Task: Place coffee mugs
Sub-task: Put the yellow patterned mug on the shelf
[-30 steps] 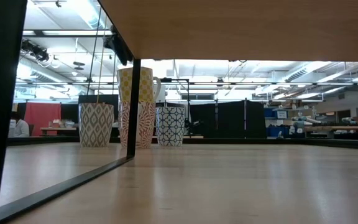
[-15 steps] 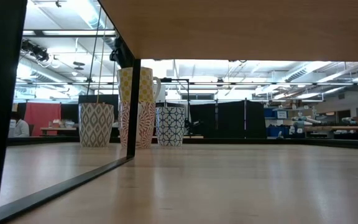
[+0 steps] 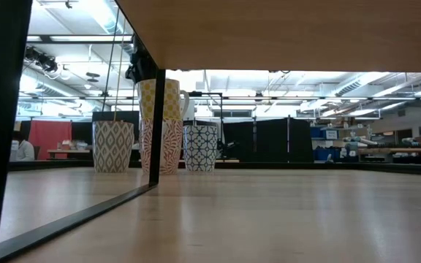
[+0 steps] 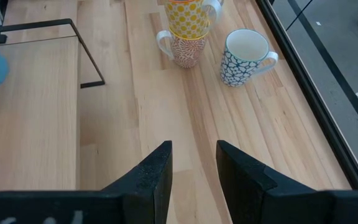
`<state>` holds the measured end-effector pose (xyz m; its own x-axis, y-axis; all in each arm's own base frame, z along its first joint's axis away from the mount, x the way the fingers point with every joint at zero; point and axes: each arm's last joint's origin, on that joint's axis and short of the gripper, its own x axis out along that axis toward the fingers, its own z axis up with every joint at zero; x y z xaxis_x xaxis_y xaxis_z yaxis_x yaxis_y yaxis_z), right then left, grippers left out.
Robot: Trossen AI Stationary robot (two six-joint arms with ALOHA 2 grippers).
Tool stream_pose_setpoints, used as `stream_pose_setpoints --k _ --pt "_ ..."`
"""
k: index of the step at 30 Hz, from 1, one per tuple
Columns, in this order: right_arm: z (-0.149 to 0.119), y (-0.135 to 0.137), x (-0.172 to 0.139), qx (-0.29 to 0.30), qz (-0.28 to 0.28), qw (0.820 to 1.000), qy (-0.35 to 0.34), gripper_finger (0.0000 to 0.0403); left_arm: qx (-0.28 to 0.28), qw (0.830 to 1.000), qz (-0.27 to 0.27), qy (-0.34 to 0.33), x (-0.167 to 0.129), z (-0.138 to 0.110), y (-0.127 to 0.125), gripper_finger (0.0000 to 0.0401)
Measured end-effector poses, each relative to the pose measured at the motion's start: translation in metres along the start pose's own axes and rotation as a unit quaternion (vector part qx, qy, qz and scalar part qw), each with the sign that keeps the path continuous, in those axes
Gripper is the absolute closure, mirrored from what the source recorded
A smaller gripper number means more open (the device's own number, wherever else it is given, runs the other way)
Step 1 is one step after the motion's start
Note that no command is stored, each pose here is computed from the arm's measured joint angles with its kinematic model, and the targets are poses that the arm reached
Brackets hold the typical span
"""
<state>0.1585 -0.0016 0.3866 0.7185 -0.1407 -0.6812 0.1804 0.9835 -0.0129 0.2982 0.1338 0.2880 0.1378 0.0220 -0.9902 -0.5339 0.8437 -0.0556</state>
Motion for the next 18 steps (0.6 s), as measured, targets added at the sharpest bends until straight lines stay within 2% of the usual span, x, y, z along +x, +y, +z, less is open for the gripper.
stream_pose_setpoints --k 14,18 --pt "0.0000 0.0000 0.0000 0.000 0.000 1.000 0.000 0.0273 -0.012 1.000 0.000 -0.002 0.0000 0.0003 -0.0010 0.0357" --pt "0.0000 0.0000 0.0000 0.000 0.000 1.000 0.000 0.0273 -0.011 1.000 0.000 0.003 0.0002 -0.0009 -0.0014 0.0373"
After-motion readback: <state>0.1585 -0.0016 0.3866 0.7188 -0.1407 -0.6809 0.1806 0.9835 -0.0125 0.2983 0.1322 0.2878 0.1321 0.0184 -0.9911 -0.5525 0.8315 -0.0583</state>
